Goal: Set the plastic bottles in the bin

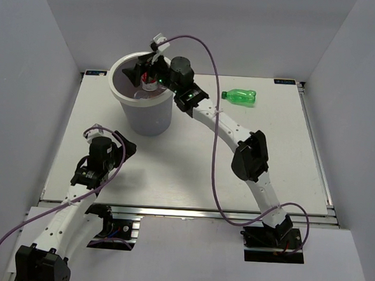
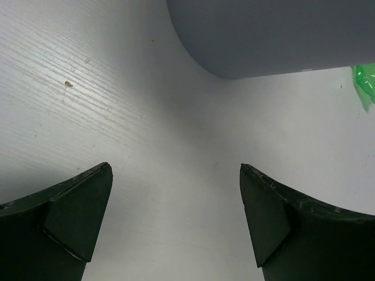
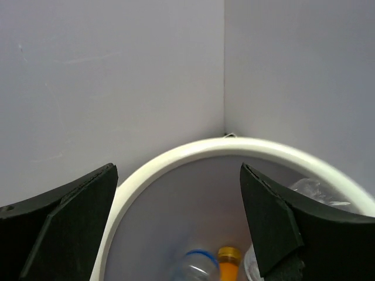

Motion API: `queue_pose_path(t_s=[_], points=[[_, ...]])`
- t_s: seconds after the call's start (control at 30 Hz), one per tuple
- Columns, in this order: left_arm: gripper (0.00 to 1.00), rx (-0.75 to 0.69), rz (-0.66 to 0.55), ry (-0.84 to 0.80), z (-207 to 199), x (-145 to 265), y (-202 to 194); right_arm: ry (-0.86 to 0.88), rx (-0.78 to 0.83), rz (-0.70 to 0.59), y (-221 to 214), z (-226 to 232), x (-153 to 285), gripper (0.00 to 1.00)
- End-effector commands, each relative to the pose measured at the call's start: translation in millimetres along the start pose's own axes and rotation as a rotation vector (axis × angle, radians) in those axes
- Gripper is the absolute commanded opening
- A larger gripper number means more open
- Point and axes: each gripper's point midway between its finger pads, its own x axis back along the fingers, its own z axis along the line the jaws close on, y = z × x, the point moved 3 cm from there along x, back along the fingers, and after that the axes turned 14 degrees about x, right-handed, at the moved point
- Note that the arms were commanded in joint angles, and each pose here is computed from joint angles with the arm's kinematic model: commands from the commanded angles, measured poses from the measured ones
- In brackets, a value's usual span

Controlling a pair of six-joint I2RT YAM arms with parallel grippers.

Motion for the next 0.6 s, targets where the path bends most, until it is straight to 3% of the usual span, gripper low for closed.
queue_pose_path(t_s=[0.0,0.13,0.3,0.5,0.57], points=[[0.98,-0.007,-0.017,-0.040,-10,2,6,-0.075,0.077,-0.163,101,-33,24,0.89],[0.98,0.002,-0.030,-0.013,-6,1,7,-0.160,0.064,-0.125,119,-73,51,0.89],[0.98,0.006,-0.031,-0.022,-6,2,7,-0.245,0.037,0.002,96,-165,109,0.89],[0.98,0.005,-0.020,-0.067,-15,-2,5,-0.448,-0.014,0.250,-24,-267,173,0.89],[0.98,0.002,-0.013,-0.074,-17,-4,5,-0.467,0.001,0.286,-43,-292,183,0.89]])
